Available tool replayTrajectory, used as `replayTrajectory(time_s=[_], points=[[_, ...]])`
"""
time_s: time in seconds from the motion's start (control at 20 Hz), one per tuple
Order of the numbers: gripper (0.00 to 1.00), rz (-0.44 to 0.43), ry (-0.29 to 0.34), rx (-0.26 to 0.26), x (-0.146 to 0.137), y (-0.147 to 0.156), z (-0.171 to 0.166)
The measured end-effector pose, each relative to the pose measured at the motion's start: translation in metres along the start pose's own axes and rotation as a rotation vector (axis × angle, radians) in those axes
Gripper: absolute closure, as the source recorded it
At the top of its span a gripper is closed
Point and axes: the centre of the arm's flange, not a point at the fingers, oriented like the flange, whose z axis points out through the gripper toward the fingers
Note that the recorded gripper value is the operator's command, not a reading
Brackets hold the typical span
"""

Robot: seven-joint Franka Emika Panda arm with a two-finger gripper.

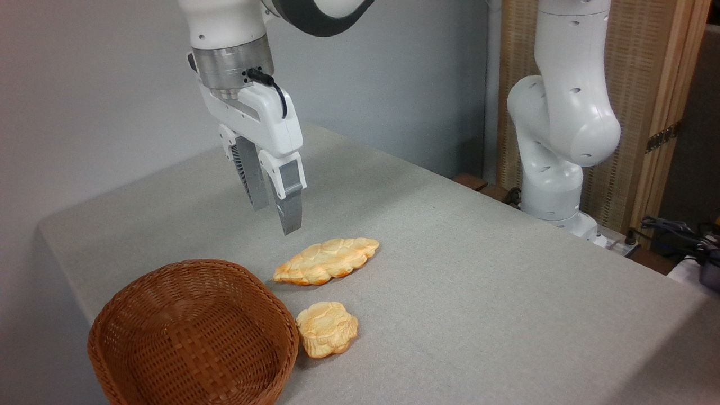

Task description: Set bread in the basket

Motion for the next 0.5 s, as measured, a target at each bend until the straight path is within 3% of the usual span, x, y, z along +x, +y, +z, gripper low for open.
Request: replayTrajectory(time_s=[0.5], points=[[0.0, 0.0, 0.006, 0.002, -0.0008, 0.0006, -0.0031]])
